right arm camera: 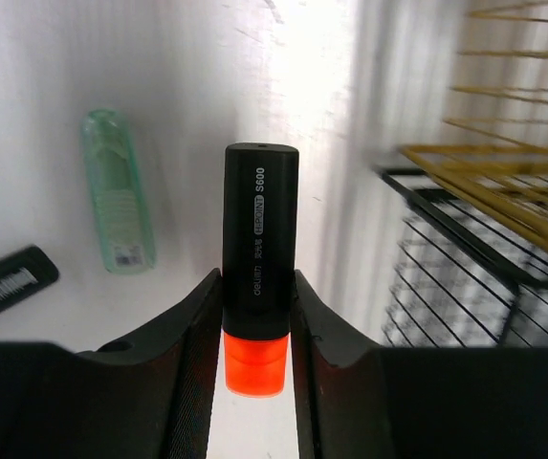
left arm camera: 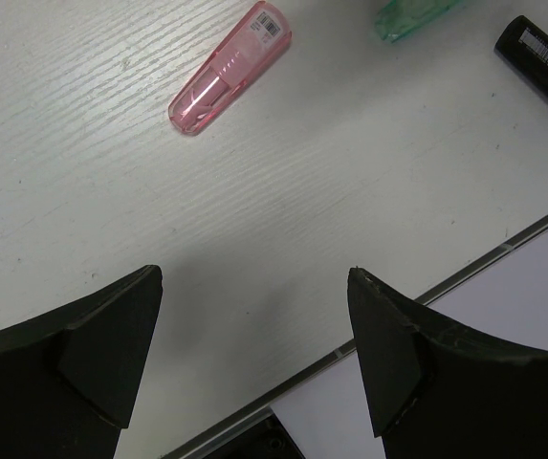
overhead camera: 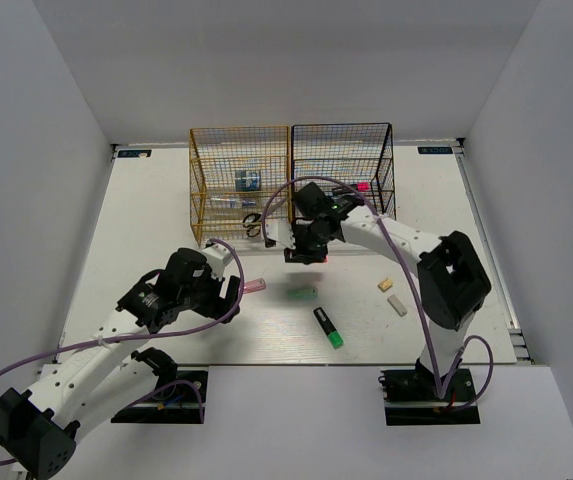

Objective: Sort the stationery into containers
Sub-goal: Pick up the pen from the center of the board, then place the pen in the storage box.

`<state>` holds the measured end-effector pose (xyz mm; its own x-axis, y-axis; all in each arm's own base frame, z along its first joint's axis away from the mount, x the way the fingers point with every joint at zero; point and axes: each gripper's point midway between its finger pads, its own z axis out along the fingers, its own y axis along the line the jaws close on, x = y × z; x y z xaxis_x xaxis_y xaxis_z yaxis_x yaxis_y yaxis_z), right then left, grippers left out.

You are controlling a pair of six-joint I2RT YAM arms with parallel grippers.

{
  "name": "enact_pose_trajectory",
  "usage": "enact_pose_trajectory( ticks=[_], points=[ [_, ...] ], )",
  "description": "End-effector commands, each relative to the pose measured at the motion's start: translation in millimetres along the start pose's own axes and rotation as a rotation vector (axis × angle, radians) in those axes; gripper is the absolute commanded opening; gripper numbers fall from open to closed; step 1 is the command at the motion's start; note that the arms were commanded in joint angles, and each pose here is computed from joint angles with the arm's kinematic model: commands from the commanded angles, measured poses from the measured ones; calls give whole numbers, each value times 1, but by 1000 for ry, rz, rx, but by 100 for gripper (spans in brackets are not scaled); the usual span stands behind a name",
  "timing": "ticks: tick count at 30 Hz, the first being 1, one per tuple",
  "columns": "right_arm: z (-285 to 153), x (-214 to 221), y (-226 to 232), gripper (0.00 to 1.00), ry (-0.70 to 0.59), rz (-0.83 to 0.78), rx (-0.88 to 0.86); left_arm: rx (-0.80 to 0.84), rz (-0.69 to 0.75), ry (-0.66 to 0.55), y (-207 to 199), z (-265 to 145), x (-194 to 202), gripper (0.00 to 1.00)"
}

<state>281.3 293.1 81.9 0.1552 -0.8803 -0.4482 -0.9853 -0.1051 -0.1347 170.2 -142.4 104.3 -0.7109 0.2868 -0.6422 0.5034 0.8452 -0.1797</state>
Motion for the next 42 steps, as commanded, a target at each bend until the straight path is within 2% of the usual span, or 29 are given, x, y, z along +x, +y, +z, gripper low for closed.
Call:
enact_pose_trajectory(
  ticks=[1, 5, 8, 9, 11, 17, 18, 21, 23, 33, 36, 38, 40, 41, 42],
  points=[
    [-56, -33, -42, 0, -71, -43, 219, 7, 6, 5, 0, 0, 2, 88],
    [-109, -50, -78, 0, -70, -105, 427, 11, 5, 2, -1, -1, 1, 88],
    [-149, -45, -118, 0, 19, -157, 664, 8, 5, 0, -1, -1, 1, 88],
    [-159, -48, -131, 0, 34, -213, 722, 9, 5, 0, -1, -1, 1, 88],
    [-174, -41, -155, 0, 83, -214, 818, 9, 5, 2, -1, 0, 1, 88],
    [-207, -22, -217, 0, 220, -268, 969, 5, 3, 6, 0, 0, 2, 88],
    [-205, -10, -230, 0, 246, -256, 974, 4, 2, 7, 0, 0, 3, 88],
    [-212, -12, -246, 0, 237, -267, 986, 5, 4, 10, 0, 0, 4, 88],
    [-195, -8, -250, 0, 224, -288, 929, 5, 6, 3, 0, -1, 2, 88],
    [-183, 21, -276, 0, 240, -307, 868, 5, 6, 9, 0, 1, 2, 88],
    [-182, 25, -281, 15, 244, -302, 848, 3, 5, 13, 0, 1, 3, 88],
    [-175, 29, -281, 30, 242, -293, 825, 3, 4, 12, 0, 1, 3, 88],
    [-177, 37, -282, 36, 253, -279, 819, 5, 6, 15, 0, 2, 3, 88],
    [-177, 41, -283, 45, 257, -262, 816, 5, 5, 15, 0, 1, 3, 88],
    [-174, 41, -282, 48, 246, -251, 808, 4, 5, 16, 0, 2, 3, 88]
  ],
)
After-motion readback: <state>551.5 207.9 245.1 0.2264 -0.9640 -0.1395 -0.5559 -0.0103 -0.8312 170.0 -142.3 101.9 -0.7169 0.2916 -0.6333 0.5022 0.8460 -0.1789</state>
